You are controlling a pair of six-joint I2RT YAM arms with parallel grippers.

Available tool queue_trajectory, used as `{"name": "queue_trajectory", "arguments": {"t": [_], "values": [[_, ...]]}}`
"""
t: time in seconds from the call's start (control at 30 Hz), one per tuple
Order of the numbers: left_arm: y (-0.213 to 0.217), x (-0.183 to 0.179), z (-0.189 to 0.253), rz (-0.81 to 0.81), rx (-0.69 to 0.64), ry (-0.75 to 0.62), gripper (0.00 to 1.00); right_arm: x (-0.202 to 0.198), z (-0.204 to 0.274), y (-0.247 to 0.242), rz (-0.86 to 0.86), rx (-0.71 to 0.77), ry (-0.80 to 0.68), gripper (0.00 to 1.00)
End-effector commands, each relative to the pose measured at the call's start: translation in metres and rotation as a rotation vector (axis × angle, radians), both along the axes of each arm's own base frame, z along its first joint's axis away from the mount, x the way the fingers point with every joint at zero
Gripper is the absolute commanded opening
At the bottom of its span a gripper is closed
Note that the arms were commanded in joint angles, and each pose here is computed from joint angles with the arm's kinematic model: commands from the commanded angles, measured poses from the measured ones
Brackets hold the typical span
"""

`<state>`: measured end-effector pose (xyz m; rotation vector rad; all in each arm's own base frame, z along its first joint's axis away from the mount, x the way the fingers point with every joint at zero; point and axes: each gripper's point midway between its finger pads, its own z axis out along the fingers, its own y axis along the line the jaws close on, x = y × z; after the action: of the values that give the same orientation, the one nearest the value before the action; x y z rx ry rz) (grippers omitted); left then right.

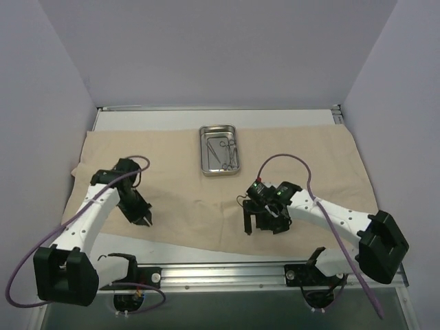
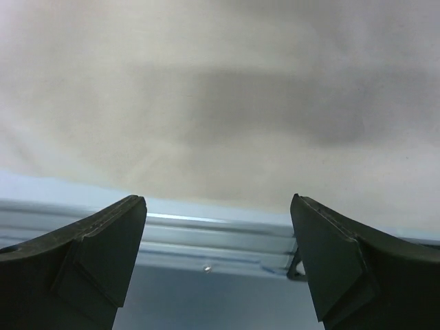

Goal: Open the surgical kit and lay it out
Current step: Smooth out the surgical kit at the center of the board, then move the surgical kit at the center of the board.

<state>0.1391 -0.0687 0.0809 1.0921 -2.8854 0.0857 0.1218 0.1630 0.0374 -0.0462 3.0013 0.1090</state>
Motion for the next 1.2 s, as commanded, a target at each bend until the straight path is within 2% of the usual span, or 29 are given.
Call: {"name": "queue_trajectory", "arguments": {"t": [0.0, 0.03, 0.13, 0.17, 0.23, 0.27, 0.43, 0.47, 0.53, 0.63, 0.7, 0.87, 1.17], "values": [[0.01, 0.044, 0.067, -0.094, 0.033, -0.302, 0.2, 0.022, 0.061, 0.004, -0.021, 0.04, -0.093, 0.91], [0.009, 0.064, 0.09, -0.159, 0.034, -0.415, 0.33, 0.043, 0.08, 0.013, 0.012, 0.057, -0.145, 0.96], [-0.001, 0.111, 0.125, -0.292, 0.018, -0.603, 0.54, 0.101, 0.085, -0.01, -0.049, -0.039, -0.196, 1.0], [-0.004, 0.126, 0.122, -0.314, 0.02, -0.599, 0.61, 0.127, 0.101, -0.005, -0.029, -0.015, -0.25, 1.0], [-0.004, 0.143, 0.12, -0.38, 0.033, -0.597, 0.65, 0.164, 0.095, -0.015, -0.069, -0.045, -0.233, 1.0], [-0.006, 0.158, 0.113, -0.397, 0.034, -0.554, 0.65, 0.188, 0.111, -0.013, -0.063, -0.033, -0.281, 1.0], [0.0, 0.201, 0.089, -0.46, 0.096, -0.417, 0.68, 0.257, 0.097, -0.019, -0.062, -0.055, -0.272, 1.0], [0.003, 0.207, 0.073, -0.462, 0.112, -0.345, 0.68, 0.266, 0.094, -0.025, -0.071, -0.06, -0.265, 1.0], [0.002, 0.229, 0.08, -0.484, 0.13, -0.371, 0.71, 0.285, 0.082, -0.027, -0.055, -0.074, -0.244, 1.0], [0.005, 0.254, 0.069, -0.484, 0.167, -0.355, 0.78, 0.3, 0.062, -0.03, -0.035, -0.096, -0.199, 1.0], [0.004, 0.267, 0.055, -0.484, 0.175, -0.326, 0.79, 0.303, 0.045, -0.031, -0.027, -0.113, -0.176, 1.0], [0.01, 0.272, 0.007, -0.486, 0.216, -0.165, 0.78, 0.302, 0.009, -0.037, -0.03, -0.129, -0.125, 1.0], [0.015, 0.278, -0.051, -0.446, 0.251, -0.034, 0.72, 0.309, -0.028, -0.045, -0.04, -0.192, -0.1, 1.0]]}}
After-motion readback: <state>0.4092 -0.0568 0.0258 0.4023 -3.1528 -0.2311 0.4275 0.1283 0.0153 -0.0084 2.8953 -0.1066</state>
